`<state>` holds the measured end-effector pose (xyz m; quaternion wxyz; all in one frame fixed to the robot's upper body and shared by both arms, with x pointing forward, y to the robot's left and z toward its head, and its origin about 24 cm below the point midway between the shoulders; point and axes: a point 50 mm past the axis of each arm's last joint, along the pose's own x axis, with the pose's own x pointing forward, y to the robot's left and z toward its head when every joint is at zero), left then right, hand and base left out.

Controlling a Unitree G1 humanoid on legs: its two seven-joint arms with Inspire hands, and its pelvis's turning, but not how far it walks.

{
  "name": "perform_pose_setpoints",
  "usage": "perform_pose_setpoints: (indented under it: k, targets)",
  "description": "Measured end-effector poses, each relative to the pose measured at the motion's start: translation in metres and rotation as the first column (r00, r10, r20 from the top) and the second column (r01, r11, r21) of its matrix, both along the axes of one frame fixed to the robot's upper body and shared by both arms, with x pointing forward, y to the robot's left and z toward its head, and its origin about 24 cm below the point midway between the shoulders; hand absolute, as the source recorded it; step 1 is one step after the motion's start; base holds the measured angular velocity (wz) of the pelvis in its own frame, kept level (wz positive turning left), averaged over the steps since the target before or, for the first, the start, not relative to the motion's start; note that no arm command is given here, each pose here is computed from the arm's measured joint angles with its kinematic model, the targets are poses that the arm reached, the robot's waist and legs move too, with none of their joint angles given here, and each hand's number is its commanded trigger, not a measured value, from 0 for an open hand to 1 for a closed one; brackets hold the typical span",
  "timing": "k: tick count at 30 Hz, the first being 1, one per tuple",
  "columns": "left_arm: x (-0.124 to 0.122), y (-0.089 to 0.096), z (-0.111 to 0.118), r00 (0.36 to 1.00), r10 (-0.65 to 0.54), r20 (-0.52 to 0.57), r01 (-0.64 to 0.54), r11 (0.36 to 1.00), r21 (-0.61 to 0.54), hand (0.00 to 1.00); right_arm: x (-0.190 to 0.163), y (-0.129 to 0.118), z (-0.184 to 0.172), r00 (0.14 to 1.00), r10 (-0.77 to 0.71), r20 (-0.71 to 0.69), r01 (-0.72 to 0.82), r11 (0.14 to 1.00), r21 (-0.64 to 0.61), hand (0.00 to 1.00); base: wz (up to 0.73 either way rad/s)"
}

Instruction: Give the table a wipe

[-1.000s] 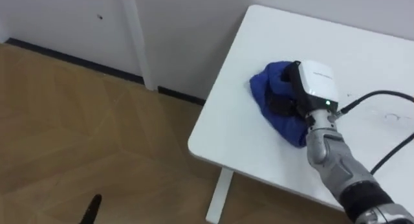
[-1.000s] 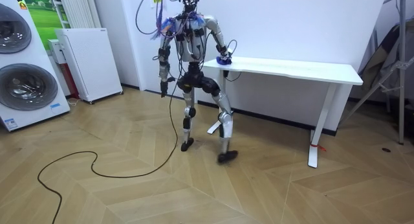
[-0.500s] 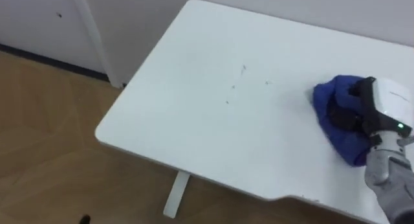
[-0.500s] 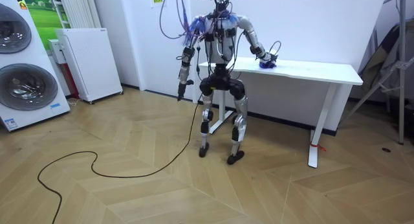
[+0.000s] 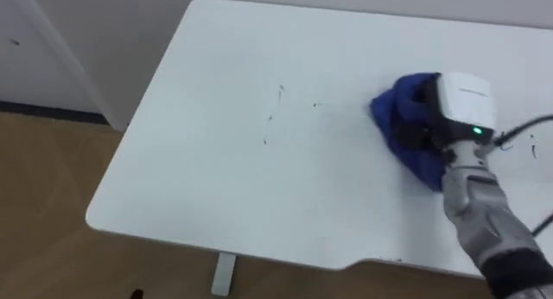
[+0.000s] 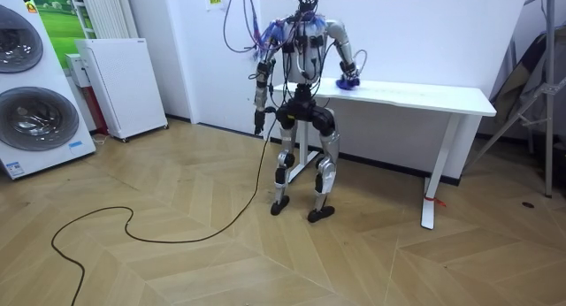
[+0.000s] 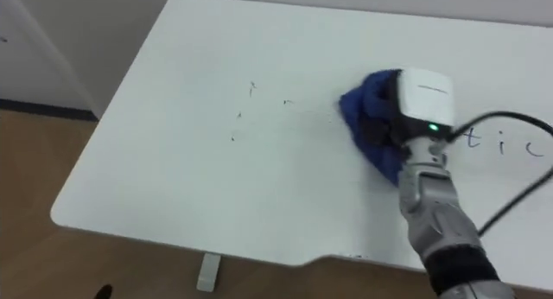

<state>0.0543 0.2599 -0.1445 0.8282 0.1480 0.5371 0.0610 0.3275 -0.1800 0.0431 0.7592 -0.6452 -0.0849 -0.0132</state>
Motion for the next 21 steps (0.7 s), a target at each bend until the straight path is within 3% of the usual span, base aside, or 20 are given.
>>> perform_pose_setpoints:
  k: [4,10,13,17,21]
  targets:
    - [-0.003,-0.003,-0.001,0.999,-0.012,-0.030,0.011,1.000,-0.022,0.00,-0.001,-0.008,-0.005,1.000,-0.024,-0.019,0.024,1.000,0.004,1.00,0.84]
    - [-0.025,0.006,0.000,0.996,0.029,-0.081,-0.029,1.000,0.006,0.00,-0.047,-0.062,-0.043,0.971,-0.238,-0.026,0.239,0.960,0.142,1.00,0.60]
    - [-0.030,0.020,0.006,0.995,0.081,-0.049,-0.079,0.995,0.057,0.00,-0.080,-0.095,-0.062,0.917,-0.394,-0.054,0.396,0.891,0.221,1.00,0.19]
    - [-0.035,0.028,0.011,0.995,0.101,-0.027,-0.097,0.990,0.103,0.00,-0.130,-0.139,-0.078,0.821,-0.559,-0.118,0.571,0.795,0.204,1.00,0.02]
    - [-0.030,0.022,0.010,0.997,0.076,-0.020,-0.074,0.993,0.090,0.00,-0.139,-0.147,-0.079,0.794,-0.594,-0.132,0.608,0.767,0.206,1.00,-0.13]
